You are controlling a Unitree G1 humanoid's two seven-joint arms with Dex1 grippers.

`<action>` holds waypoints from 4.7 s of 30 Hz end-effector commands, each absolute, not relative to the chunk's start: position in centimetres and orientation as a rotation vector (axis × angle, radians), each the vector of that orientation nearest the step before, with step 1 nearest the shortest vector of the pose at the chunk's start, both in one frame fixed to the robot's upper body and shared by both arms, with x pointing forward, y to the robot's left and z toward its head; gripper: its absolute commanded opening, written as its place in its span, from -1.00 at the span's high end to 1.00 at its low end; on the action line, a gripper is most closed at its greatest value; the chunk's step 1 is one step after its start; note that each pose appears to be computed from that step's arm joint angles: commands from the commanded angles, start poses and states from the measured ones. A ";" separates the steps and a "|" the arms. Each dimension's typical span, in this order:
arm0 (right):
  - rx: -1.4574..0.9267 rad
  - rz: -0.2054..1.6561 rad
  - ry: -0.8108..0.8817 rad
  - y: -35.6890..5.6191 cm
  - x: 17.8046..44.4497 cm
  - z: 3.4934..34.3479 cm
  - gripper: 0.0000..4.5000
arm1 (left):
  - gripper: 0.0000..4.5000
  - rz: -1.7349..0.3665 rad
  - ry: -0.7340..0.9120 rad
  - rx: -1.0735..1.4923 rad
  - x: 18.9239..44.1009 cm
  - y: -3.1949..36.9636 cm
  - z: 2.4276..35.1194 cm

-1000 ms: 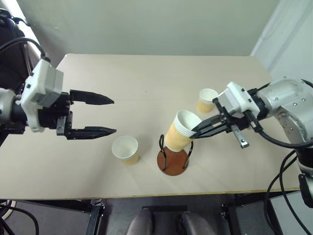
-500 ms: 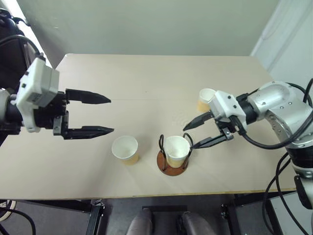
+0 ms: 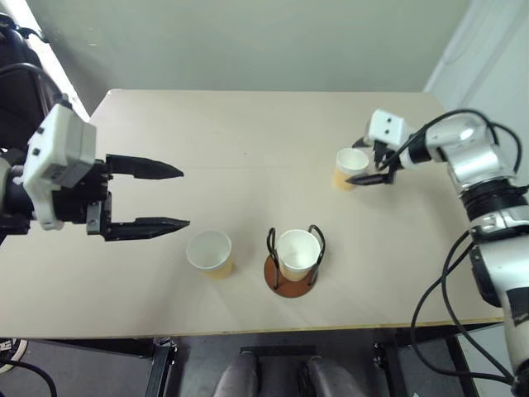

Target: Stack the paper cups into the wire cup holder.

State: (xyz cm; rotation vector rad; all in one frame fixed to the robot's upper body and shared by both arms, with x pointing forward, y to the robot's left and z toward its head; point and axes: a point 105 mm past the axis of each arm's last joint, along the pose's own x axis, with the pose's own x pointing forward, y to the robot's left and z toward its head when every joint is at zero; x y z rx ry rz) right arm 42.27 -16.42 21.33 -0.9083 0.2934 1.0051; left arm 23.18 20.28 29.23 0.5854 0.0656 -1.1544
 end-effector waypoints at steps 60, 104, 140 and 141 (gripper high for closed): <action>-0.822 1.843 0.048 -7.0 24.9 25.9 0.98 | -0.77 -1.120 0.057 0.619 22.8 20.5 29.7; -0.755 1.496 0.003 -8.9 27.9 27.1 -0.99 | -0.77 -1.164 0.112 0.674 24.9 20.6 28.6; -0.871 1.508 -0.230 -2.9 30.1 29.0 -0.99 | -0.77 -1.122 0.130 0.653 23.9 20.6 27.5; -0.864 1.503 -0.212 -3.6 30.1 29.2 -0.99 | -0.77 -1.128 0.133 0.655 23.9 20.6 27.5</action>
